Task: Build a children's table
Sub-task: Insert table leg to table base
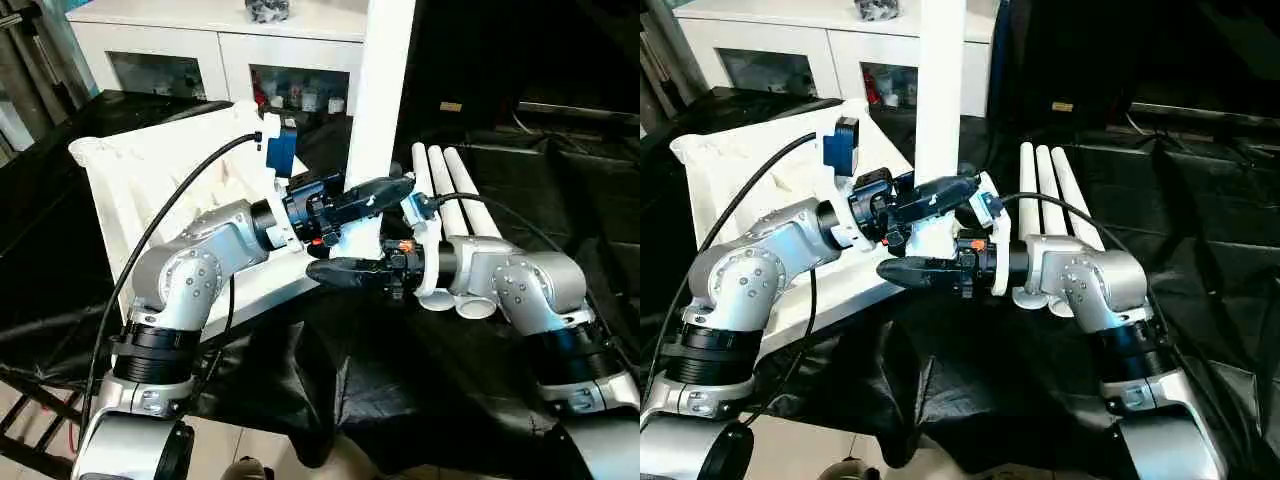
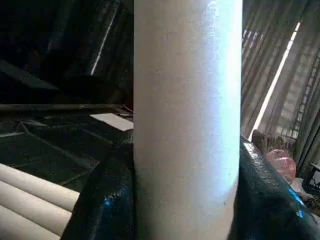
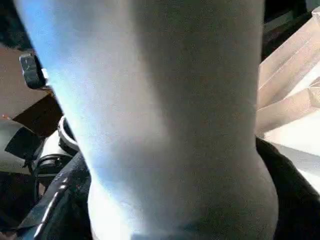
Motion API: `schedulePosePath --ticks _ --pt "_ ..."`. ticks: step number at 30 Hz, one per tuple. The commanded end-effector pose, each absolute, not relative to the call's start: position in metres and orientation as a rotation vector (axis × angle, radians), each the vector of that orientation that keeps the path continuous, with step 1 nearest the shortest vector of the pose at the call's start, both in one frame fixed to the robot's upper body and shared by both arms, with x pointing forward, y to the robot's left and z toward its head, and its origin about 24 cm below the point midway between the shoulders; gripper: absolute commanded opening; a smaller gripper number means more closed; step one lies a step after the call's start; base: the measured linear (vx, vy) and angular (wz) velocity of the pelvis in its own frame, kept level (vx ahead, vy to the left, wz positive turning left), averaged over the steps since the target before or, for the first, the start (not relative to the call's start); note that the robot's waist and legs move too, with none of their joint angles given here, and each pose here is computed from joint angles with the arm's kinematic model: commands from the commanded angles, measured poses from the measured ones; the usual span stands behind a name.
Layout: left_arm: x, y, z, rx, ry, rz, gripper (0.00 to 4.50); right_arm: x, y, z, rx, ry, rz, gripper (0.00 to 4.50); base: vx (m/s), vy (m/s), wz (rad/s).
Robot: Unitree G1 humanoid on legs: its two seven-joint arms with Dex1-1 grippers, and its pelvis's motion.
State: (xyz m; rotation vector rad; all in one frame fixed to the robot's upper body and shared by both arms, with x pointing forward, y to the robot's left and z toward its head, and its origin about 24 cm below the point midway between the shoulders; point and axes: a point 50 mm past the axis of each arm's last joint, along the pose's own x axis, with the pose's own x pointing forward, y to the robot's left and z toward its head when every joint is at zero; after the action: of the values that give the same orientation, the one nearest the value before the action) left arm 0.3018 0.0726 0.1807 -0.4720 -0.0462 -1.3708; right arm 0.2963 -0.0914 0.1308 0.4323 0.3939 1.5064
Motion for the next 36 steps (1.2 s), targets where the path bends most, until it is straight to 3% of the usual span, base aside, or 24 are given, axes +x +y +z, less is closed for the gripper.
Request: schedulePosePath --ticks 1,8,11,15,16,21,31,36 --pt "0.294 0.066 0.188 -0.460 -0.082 -1.438 2.01 0.300 -0.094 0.127 0.415 0.392 1.426 3.00 0.000 0.000 0.00" --pt "0.294 0.066 0.187 -0.469 -0.096 -1.413 2.01 0.302 -0.087 0.126 0.405 0.365 1.379 2.99 0.000 0.000 0.00" --pt "0.295 0.066 0.187 -0.487 -0.085 -1.391 2.71 0.302 -0.085 0.126 0.387 0.358 1.368 2.98 0.000 0.000 0.00" --pt "0.295 0.066 0.188 -0.471 -0.103 -1.378 2.98 0.304 -0.084 0.125 0.367 0.346 1.343 2.96 0.000 0.000 0.00" --pt "0.299 0.066 0.188 -0.438 -0.136 -1.304 3.17 0.307 -0.084 0.125 0.348 0.326 1.302 2.96 0.000 0.000 0.00" --pt "0.309 0.069 0.188 -0.409 -0.153 -1.147 3.24 0.319 -0.080 0.123 0.196 0.253 1.149 2.95 0.000 0.000 0.00" --pt "0.352 0.086 0.190 -0.397 -0.111 -0.536 3.24 0.330 -0.059 0.125 0.195 0.166 0.878 2.93 0.000 0.000 0.00" --pt "0.358 0.092 0.193 -0.411 -0.095 -0.394 3.07 0.331 -0.051 0.124 0.166 0.137 0.813 2.85 0.000 0.000 0.00"
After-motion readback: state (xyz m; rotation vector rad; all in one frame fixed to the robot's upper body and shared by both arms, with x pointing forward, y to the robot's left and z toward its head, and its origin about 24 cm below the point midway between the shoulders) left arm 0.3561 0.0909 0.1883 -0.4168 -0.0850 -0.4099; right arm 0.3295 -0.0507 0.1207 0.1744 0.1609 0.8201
